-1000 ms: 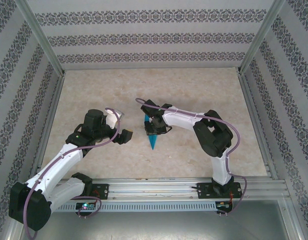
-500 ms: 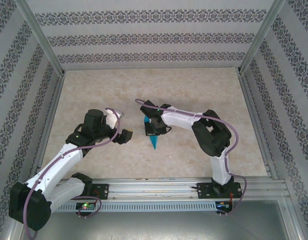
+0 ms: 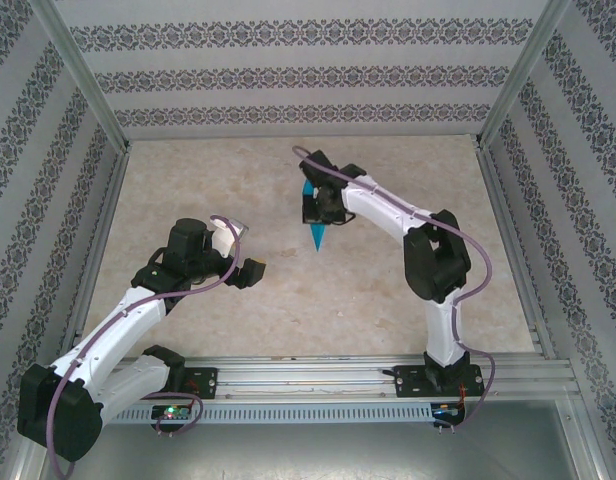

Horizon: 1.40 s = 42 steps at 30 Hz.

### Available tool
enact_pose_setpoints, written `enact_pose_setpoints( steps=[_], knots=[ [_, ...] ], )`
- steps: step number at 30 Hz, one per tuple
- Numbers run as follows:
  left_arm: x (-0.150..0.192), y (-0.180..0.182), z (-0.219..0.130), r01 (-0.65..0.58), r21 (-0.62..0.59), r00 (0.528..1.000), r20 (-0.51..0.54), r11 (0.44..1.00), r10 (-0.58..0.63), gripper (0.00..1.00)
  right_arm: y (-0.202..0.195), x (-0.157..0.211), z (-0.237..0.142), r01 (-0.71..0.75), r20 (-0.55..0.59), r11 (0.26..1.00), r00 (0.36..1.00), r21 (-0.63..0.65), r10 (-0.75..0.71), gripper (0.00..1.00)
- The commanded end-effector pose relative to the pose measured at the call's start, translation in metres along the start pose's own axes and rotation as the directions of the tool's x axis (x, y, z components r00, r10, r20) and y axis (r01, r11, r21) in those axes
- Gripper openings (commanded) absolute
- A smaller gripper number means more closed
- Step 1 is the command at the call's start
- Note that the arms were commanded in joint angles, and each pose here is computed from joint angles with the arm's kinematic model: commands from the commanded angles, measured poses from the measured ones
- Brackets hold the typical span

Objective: Fold a paper plane with a square sheet of paper (fold left side to right side)
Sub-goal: Pick up the paper plane at the center of the table, then place the paper plane at the top-center of the table.

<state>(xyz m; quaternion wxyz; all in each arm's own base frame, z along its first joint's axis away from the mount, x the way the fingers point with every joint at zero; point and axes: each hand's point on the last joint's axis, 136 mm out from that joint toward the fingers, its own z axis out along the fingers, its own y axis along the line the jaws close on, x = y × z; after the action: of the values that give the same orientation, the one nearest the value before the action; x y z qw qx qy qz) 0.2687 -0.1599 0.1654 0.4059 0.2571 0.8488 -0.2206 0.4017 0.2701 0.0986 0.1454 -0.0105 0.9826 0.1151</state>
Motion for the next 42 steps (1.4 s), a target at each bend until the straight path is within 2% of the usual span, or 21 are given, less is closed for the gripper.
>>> enact_pose_setpoints(
  steps=[1, 11, 19, 37, 42],
  knots=[
    [-0.009, -0.002, -0.004, -0.020, 0.014, 1.000, 0.016, 1.000, 0.019, 1.00, -0.017, -0.007, 0.016, 0.024, -0.040, 0.996, 0.999, 0.084, -0.021, 0.03],
    [-0.007, -0.001, -0.002, -0.017, 0.015, 1.000, 0.004, 1.000, 0.017, 1.00, -0.033, -0.038, 0.051, 0.005, -0.099, 0.985, 0.995, 0.172, 0.012, 0.02],
    [-0.005, -0.001, 0.000, -0.014, 0.016, 1.000, -0.007, 1.000, 0.014, 1.00, -0.040, -0.037, 0.070, -0.021, -0.149, 0.985, 0.988, 0.169, 0.046, 0.02],
    [-0.003, -0.001, 0.003, -0.007, 0.021, 1.000, -0.018, 1.000, 0.008, 1.00, -0.049, -0.035, 0.093, -0.035, -0.181, 0.983, 0.981, 0.180, 0.068, 0.03],
    [-0.003, -0.001, 0.003, -0.007, 0.024, 1.000, -0.017, 1.000, 0.007, 1.00, -0.050, -0.031, 0.096, -0.032, -0.192, 0.983, 0.979, 0.183, 0.068, 0.11]
  ],
)
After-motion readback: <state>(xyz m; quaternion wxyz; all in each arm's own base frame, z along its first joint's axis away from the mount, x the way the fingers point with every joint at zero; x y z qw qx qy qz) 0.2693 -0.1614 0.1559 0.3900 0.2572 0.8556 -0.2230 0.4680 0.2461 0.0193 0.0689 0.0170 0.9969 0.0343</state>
